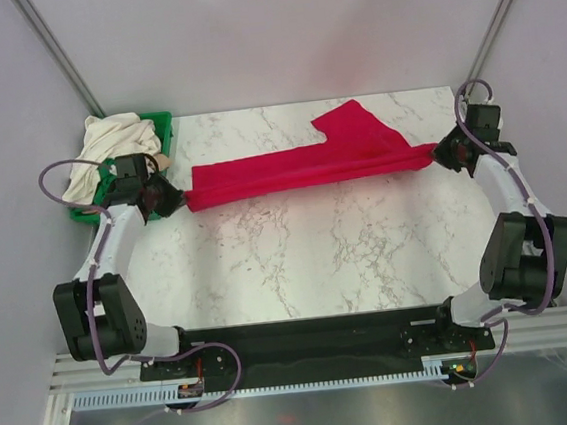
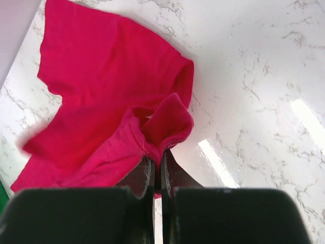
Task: Fold and stack the t-shirts
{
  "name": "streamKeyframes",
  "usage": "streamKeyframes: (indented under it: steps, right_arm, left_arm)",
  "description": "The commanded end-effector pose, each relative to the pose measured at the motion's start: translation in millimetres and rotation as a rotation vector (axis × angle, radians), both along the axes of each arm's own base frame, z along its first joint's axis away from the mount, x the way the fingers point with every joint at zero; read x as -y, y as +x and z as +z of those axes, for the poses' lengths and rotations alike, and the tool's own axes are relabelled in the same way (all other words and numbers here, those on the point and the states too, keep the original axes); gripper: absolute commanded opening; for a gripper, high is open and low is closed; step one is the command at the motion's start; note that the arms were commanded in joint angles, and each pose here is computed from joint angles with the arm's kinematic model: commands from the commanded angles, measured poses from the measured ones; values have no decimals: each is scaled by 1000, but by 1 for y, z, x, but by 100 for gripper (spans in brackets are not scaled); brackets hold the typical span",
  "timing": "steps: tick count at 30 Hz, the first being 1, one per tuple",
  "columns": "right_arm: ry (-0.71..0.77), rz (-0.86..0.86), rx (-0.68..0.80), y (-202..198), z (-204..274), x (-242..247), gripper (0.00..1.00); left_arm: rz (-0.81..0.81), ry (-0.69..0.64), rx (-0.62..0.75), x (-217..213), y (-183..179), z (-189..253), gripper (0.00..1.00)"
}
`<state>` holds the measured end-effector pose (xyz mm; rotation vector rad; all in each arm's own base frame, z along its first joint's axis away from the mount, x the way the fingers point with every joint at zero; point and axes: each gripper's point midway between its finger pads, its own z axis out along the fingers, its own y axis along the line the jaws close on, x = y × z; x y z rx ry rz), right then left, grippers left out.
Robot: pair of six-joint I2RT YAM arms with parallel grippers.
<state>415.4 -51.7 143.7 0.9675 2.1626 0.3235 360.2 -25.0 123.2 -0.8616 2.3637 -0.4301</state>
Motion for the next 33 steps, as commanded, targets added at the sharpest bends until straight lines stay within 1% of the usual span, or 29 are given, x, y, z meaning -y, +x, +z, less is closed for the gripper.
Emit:
streamKeyframes:
  steps: [1, 2, 4, 5, 6, 7, 8, 13, 14, 16, 17, 18, 19, 20, 21, 22, 23, 24, 25, 26, 27, 28, 30, 31, 33]
  right_arm:
    - [-92, -60, -1, -19, 10, 21, 0]
    - [-78, -60, -57, -37, -16, 17, 0]
    - [-54, -51, -88, -52, -37, 12, 0]
    - [-25, -49, -144, -69, -65, 5, 0]
    - [-20, -49, -134, -70, -71, 4, 0]
    - [-9, -50, -151, -75, -81, 2, 0]
    - [1, -51, -178, -84, -92, 1, 0]
    - [8, -103, -211, -105, -107, 12, 0]
    - [1, -130, -231, -114, -115, 16, 0]
    - [2, -176, -226, -124, -116, 25, 0]
    - [8, -184, -222, -126, -115, 26, 2]
    - [10, -191, -217, -128, -114, 28, 6]
    - [18, -211, -220, -133, -115, 32, 18]
    - [17, -214, -198, -133, -110, 33, 25]
    - [8, -218, -188, -133, -107, 35, 37]
    - [-10, -214, -173, -133, -101, 37, 44]
    - [-31, -217, -132, -131, -88, 39, 52]
    - [-51, -223, -109, -130, -80, 42, 71]
    - [-63, -223, -73, -124, -66, 45, 75]
    - [-91, -233, -54, -122, -55, 50, 77]
    - [-103, -236, -26, -121, -42, 51, 82]
    - [-123, -238, 20, -112, -21, 55, 83]
    - [-140, -209, 77, -101, 4, 51, 84]
    - [-149, -168, 131, -87, 26, 41, 84]
    - [-162, -96, 183, -64, 44, 23, 85]
  left_arm:
    - [62, 82, 10, -27, -15, 15, 2]
    - [65, 81, 3, -26, -20, 10, 2]
    - [53, 55, -7, -20, -31, 0, 2]
    - [45, 41, -39, -16, -42, -19, 2]
    - [36, 26, -46, -13, -48, -26, 2]
    - [35, 16, -87, -10, -64, -44, 2]
    - [33, 18, -60, -10, -66, -43, 2]
    - [31, 48, -112, -12, -94, -70, 2]
    - [28, 44, -116, -11, -96, -72, 2]
    - [27, 28, -119, -7, -100, -77, 2]
    - [28, 24, -120, -7, -101, -78, 2]
    - [28, 24, -122, -7, -102, -79, 5]
    - [27, 22, -121, -6, -103, -79, 8]
    - [21, 18, -117, -4, -103, -78, 17]
    - [18, 11, -83, -2, -102, -70, 22]
    - [33, 6, -75, -2, -105, -69, 27]
    - [40, 12, -51, -3, -105, -64, 38]
    - [56, 28, 19, -6, -102, -49, 43]
    - [57, 33, 46, -7, -102, -40, 47]
    - [55, 42, 80, -8, -99, -27, 49]
    - [44, 48, 102, -7, -99, -15, 53]
    - [29, 70, 169, -9, -92, 12, 55]
    - [6, 86, 174, -9, -97, 29, 59]
    - [-21, 109, 218, -9, -95, 48, 60]
    - [-64, 122, 236, -6, -102, 60, 63]
